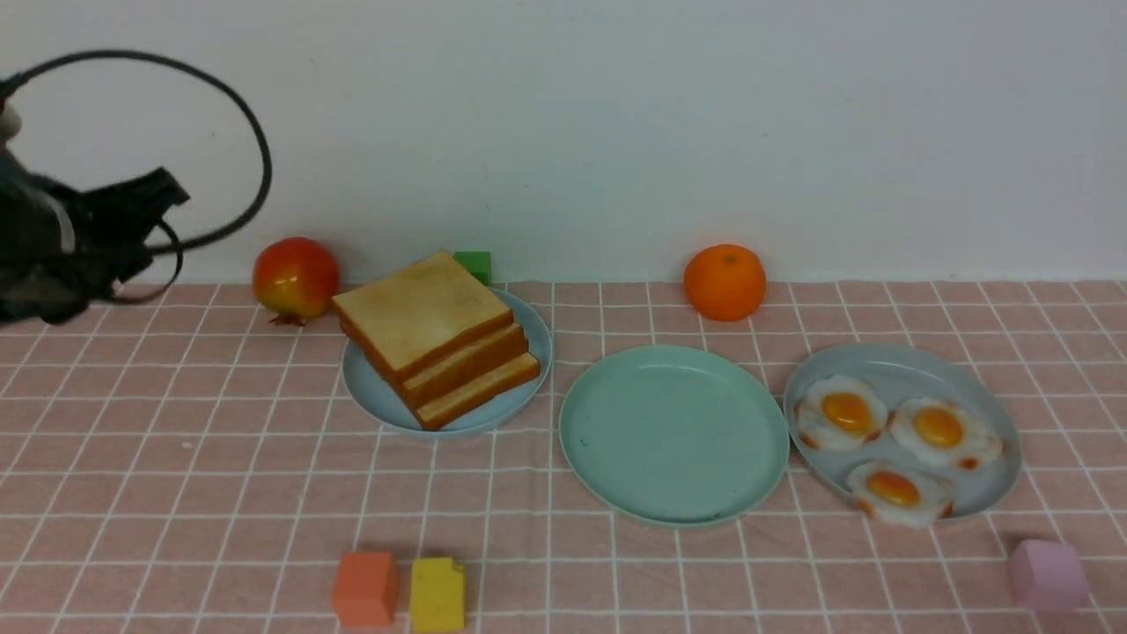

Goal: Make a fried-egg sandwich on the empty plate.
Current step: Use the left arm to grab a slice of bread

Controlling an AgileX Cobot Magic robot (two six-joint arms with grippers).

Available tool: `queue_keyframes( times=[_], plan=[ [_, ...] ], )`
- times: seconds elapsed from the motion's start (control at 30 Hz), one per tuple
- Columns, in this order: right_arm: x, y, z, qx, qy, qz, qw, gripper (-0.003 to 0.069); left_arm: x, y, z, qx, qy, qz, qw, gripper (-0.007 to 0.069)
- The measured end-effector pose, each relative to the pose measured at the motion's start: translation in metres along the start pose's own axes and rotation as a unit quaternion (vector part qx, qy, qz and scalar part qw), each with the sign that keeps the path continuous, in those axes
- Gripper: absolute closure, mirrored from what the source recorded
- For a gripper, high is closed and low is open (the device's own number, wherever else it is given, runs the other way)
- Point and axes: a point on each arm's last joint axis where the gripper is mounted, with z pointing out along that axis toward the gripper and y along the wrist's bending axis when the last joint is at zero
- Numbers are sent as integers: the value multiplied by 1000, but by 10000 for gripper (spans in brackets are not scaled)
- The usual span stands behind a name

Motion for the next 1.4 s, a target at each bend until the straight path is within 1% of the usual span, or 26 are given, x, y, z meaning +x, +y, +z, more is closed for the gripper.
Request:
queue_keyframes(
  times=[0.1,0.17,0.23,0.27,0.3,0.33,0.4,0.43,0.53,0.67,0.7,0.77,0.93,1.17,1.2,1.27,1.4],
  plan=[
    [0,0,0,0,0,0,1000,417,-3,-6,4,-30,50,43,997,386],
    [0,0,0,0,0,0,1000,417,-2,-13,10,-29,96,53,994,386],
    [0,0,0,0,0,0,1000,417,0,-26,16,-7,149,52,987,386],
    [0,0,0,0,0,0,1000,417,2,-27,19,-5,153,52,987,386],
    [0,0,0,0,0,0,1000,417,0,-46,27,42,202,47,977,386],
    [0,0,0,0,0,0,1000,417,-2,-47,26,43,200,47,978,386],
    [0,0,0,0,0,0,1000,417,-5,-65,38,86,224,50,969,386],
    [0,0,0,0,0,0,1000,417,-6,-70,42,98,229,53,967,384],
    [0,0,0,0,0,0,1000,417,-9,-79,59,107,236,64,964,364],
    [0,0,0,0,0,0,1000,417,-7,-85,86,104,243,92,960,305],
    [0,0,0,0,0,0,1000,417,-6,-85,90,103,244,97,959,302],
    [0,0,0,0,0,0,1000,417,-4,-87,106,110,243,127,955,271],
    [0,0,0,0,0,0,1000,417,3,-87,129,110,245,163,950,258],
    [0,0,0,0,0,0,1000,417,1,-70,150,95,248,144,953,259],
    [0,0,0,0,0,0,1000,417,-1,-65,155,98,251,125,955,259],
    [0,0,0,0,0,0,1000,417,-2,-62,160,102,253,111,956,259],
    [0,0,0,0,0,0,1000,417,7,-60,170,115,272,97,951,259]
  ],
)
